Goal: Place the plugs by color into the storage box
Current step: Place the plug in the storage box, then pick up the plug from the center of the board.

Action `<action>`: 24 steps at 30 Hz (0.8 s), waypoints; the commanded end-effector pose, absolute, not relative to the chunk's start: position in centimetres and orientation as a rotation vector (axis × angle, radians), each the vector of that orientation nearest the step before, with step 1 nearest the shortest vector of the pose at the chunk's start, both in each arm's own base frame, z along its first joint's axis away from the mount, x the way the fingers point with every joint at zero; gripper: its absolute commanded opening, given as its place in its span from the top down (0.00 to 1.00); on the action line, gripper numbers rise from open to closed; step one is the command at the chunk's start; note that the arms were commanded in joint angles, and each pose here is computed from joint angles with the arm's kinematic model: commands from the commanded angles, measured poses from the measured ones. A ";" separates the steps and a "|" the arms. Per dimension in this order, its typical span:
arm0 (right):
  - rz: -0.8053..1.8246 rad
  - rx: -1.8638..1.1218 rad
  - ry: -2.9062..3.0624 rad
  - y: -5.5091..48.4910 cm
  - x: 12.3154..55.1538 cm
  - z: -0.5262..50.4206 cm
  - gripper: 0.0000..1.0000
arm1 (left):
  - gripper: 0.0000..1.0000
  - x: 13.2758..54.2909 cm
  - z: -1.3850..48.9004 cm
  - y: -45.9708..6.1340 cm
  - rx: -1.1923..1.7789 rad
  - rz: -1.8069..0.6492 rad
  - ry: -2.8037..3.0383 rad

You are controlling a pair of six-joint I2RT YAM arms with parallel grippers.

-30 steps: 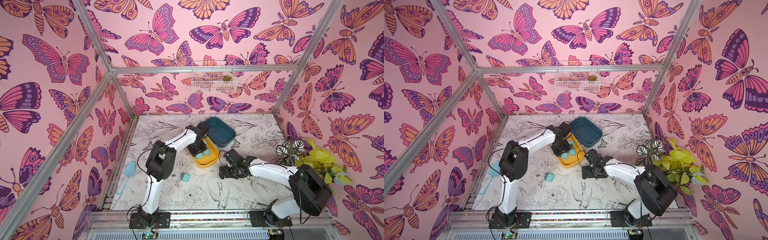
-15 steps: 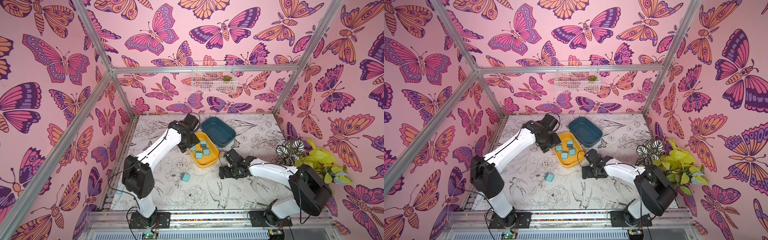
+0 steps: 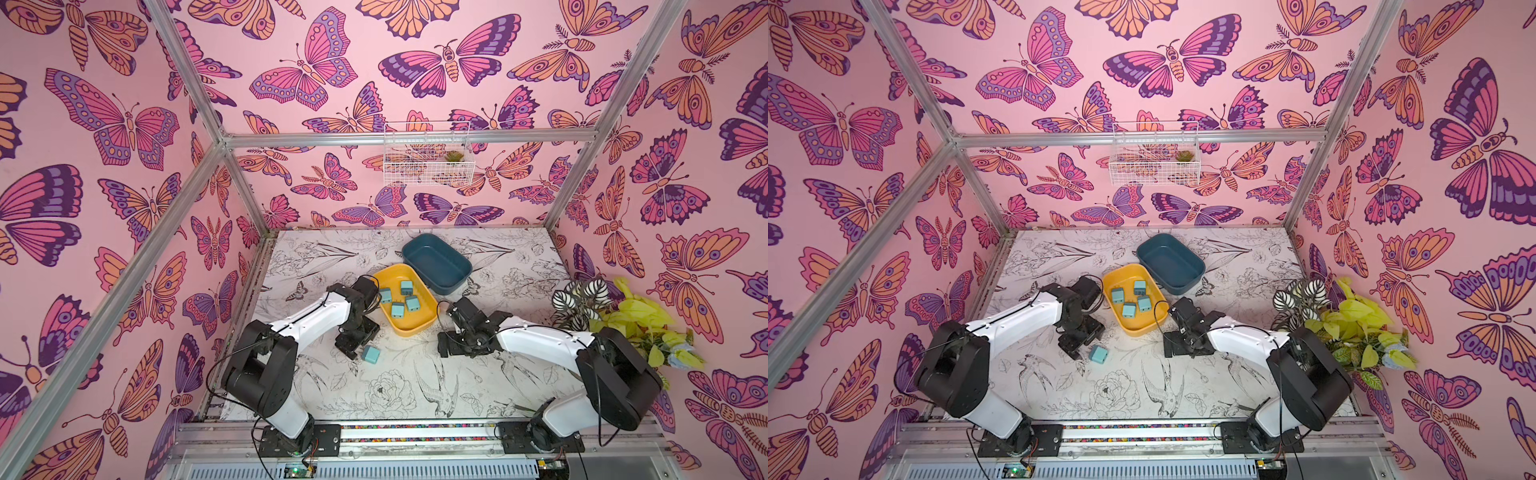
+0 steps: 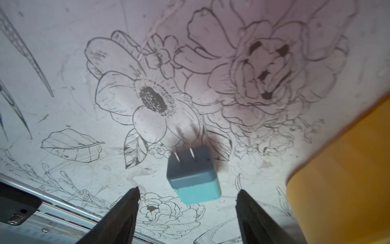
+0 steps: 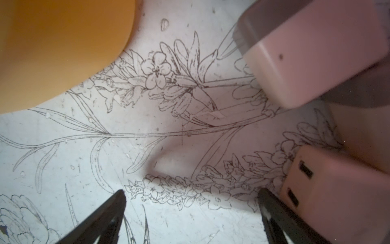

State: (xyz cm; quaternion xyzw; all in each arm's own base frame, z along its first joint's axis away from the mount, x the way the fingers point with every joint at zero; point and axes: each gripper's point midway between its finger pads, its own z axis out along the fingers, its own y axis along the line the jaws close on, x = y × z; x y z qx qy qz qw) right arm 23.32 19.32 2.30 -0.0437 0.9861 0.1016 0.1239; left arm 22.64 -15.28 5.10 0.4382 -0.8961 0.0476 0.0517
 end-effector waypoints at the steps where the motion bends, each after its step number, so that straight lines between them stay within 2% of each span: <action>1: 0.238 -0.155 2.935 18.3 21.9 1.1 0.02 | 0.26 23.0 4.8 -15.6 1.425 0.216 -2.680; 17: 0.220 -0.133 2.934 17.9 21.8 1.0 0.02 | 0.30 22.8 0.7 -16.2 1.400 0.177 -2.649; 24: 0.232 -0.114 2.938 18.1 21.8 0.9 0.02 | 0.38 22.3 0.2 -16.2 1.393 0.158 -2.636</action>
